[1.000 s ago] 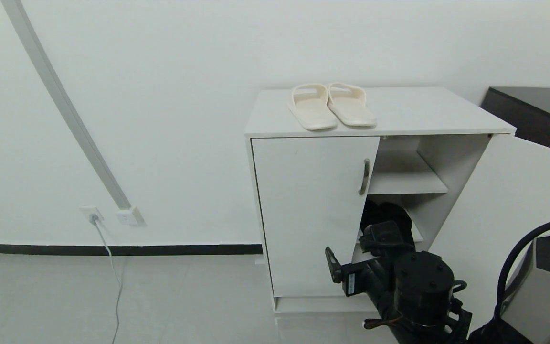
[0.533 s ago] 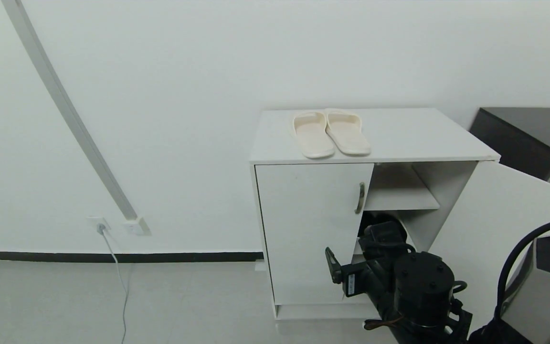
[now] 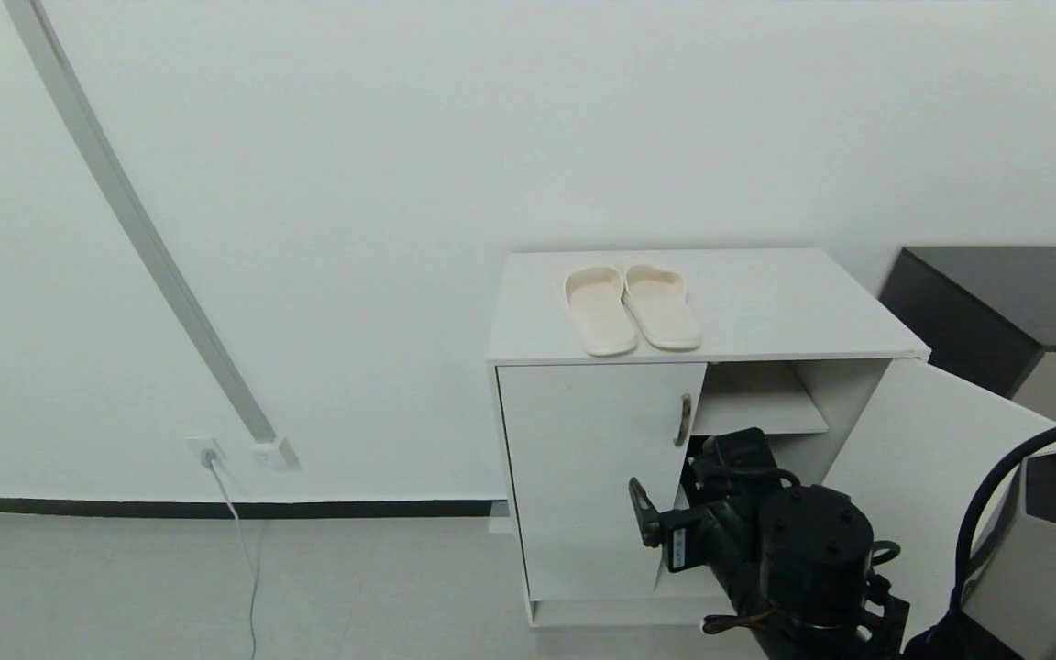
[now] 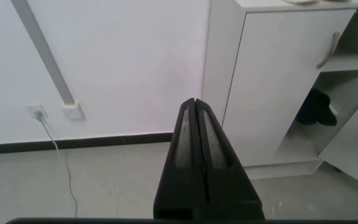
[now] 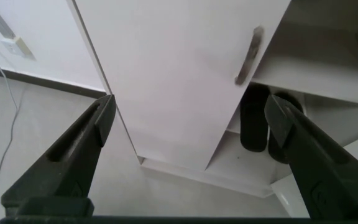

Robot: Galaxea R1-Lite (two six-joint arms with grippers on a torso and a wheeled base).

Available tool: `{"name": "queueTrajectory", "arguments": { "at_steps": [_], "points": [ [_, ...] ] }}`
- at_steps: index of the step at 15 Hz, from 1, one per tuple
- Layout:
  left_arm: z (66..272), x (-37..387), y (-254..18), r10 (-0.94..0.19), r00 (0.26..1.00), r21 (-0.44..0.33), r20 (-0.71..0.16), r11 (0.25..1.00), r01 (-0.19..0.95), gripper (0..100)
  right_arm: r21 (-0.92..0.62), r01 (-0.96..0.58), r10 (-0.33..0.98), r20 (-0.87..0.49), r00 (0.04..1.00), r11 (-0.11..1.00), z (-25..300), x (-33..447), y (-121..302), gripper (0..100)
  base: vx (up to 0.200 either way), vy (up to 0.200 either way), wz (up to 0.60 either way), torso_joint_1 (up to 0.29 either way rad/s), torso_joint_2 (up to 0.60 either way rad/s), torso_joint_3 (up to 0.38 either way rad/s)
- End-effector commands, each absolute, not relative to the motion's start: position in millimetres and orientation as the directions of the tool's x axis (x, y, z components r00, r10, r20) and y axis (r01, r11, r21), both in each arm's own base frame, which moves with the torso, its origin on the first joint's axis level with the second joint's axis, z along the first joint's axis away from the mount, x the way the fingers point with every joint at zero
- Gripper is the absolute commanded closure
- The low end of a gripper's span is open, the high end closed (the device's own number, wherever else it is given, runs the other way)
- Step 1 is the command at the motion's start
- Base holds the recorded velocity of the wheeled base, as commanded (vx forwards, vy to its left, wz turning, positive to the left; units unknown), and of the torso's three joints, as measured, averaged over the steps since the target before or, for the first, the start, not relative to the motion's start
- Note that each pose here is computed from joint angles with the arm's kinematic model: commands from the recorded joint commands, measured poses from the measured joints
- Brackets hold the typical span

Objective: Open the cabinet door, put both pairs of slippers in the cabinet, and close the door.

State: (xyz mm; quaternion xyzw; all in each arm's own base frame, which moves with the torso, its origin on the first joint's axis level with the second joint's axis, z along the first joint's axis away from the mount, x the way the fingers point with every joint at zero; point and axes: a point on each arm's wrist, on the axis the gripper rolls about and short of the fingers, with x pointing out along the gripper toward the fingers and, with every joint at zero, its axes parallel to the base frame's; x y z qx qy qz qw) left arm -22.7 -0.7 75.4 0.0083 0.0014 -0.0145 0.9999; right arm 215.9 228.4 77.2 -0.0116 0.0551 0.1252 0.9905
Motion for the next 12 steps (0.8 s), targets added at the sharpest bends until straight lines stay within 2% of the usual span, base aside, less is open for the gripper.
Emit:
{"name": "queueTrajectory", "arguments": {
  "at_steps": [1, 9, 12],
  "points": [
    [75, -23, -1, -0.029, 1.000, 0.017, -0.003, 0.999, 0.029, 100, -0.011, -0.249, 0.246, -0.114, 0.963, 0.969, 77, 216, 228, 0, 0.000, 0.000, 0.00, 0.227, -0.52, -0.290],
    [75, -23, -1, -0.029, 1.000, 0.018, -0.003, 0.999, 0.029, 100, -0.014, -0.239, 0.235, -0.115, 0.965, 0.971, 75, 219, 225, 0, 0.000, 0.000, 0.00, 0.179, -0.39, -0.211],
    [75, -23, -1, -0.029, 1.000, 0.021, -0.003, 0.999, 0.029, 100, -0.047, -0.219, 0.213, -0.099, 0.972, 0.975, 71, 227, 222, 0, 0.000, 0.000, 0.00, 0.014, -0.03, -0.012]
  ]
}}
